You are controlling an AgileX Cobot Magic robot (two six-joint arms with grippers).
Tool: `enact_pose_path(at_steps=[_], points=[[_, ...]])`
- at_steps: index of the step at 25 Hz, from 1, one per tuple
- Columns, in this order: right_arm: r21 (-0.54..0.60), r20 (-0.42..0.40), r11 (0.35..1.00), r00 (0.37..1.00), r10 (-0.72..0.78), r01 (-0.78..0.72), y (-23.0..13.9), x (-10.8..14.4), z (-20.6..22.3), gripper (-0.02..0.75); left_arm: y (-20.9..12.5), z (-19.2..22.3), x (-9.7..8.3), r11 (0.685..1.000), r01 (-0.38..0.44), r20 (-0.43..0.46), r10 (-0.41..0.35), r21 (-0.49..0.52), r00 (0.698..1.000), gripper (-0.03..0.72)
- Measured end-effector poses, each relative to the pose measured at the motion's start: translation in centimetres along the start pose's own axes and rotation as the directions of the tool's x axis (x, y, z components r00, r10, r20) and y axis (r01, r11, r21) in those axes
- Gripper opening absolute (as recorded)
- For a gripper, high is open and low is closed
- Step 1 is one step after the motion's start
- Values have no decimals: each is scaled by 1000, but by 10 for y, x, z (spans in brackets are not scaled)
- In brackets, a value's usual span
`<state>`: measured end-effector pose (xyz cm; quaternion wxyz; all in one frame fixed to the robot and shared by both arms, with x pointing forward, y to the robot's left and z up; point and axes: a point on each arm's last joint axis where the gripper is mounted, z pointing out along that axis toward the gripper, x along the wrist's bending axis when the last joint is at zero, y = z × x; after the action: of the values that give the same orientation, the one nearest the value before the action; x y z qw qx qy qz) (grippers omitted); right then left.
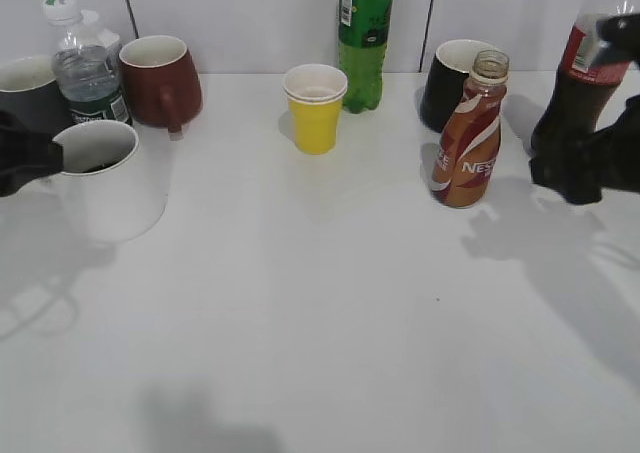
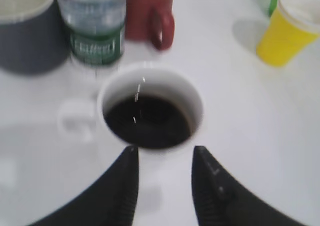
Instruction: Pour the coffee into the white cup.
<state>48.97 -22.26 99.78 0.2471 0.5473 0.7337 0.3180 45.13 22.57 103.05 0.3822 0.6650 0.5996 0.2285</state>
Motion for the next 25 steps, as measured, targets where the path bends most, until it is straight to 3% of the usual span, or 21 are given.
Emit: enact_pose_path(at_steps=[5,9,13,20,25], points=[[63,15,995,997,82,-83,23,-2,-30,595,2,-25,-12,993,3,-12,-2,118,1000,277],[85,-2,988,992,129,-129,28,0,-62,594,5,-53,-14,991,-17,-12,19,135,1000,277],[60,-28,990,991,129,-127,22,1,-108,593,0,-81,-8,985,-82,-19,86,150,996,277],[-42,-44,992,992,119,-121,-17,-1,-177,592,-24,-134,4,983,-119,27,116,137,993,277],[-42,-45,992,992,115,-117,-62,-1,-206,591,-56,-160,16,989,-123,60,118,85,991,277]])
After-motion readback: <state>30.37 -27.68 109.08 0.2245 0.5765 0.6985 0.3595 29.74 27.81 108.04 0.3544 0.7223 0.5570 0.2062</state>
